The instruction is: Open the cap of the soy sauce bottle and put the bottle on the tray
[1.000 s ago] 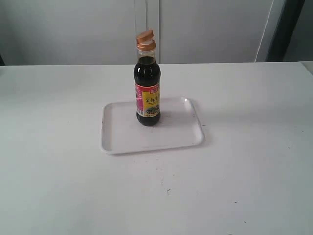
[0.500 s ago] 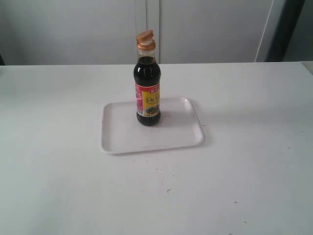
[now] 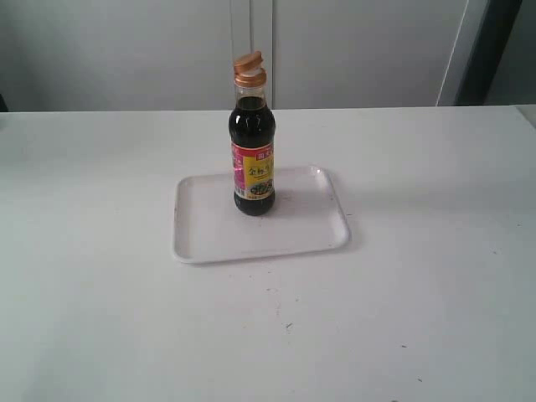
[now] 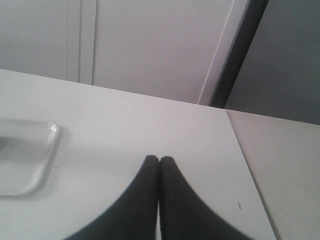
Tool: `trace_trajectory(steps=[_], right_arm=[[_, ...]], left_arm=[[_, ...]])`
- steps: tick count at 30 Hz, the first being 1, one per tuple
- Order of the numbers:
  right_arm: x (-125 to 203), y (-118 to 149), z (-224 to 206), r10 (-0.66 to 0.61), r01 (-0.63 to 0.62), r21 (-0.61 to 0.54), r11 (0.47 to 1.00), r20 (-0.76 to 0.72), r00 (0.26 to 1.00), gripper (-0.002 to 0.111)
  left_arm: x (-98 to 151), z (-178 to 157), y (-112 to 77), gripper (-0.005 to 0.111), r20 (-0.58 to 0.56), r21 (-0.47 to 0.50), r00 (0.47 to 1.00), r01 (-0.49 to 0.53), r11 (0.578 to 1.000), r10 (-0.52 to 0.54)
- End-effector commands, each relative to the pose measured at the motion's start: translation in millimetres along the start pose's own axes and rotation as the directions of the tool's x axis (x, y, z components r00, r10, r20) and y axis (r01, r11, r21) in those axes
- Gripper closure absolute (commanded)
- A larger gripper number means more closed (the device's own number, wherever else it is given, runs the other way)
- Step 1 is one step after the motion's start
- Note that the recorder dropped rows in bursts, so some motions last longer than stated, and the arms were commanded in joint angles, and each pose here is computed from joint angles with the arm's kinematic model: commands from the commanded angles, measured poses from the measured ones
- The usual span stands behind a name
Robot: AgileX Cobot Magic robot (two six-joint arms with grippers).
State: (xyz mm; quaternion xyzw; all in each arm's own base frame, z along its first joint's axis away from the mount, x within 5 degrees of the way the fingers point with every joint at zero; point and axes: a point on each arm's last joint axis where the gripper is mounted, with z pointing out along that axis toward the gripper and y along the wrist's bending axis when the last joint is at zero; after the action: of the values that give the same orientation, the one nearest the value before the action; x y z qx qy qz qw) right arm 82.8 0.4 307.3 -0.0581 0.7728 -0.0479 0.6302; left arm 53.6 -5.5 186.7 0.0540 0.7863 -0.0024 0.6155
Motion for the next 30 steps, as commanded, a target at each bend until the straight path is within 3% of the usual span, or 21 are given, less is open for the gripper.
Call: trace_trajectory(steps=[1, 10, 30], right_arm=[[0.3, 0.4, -0.5, 0.006, -0.006, -0.002, 1.0, 0.011, 1.0, 0.108], [0.3, 0.4, -0.5, 0.006, -0.006, -0.002, 1.0, 0.011, 1.0, 0.108], [0.9, 0.6, -0.5, 0.006, -0.006, -0.004, 1.0, 0.005, 1.0, 0.108]], left_arm=[[12.5, 3.1, -0.2, 0.107, -0.042, -0.015, 0.997, 0.06, 0.998, -0.06], [18.4, 3.1, -1.2, 0.107, -0.097, -0.009, 0.993, 0.064, 0.998, -0.065], [19.3, 3.0, -1.5, 0.107, -0.108, -0.006, 0.993, 0.055, 0.998, -0.055]])
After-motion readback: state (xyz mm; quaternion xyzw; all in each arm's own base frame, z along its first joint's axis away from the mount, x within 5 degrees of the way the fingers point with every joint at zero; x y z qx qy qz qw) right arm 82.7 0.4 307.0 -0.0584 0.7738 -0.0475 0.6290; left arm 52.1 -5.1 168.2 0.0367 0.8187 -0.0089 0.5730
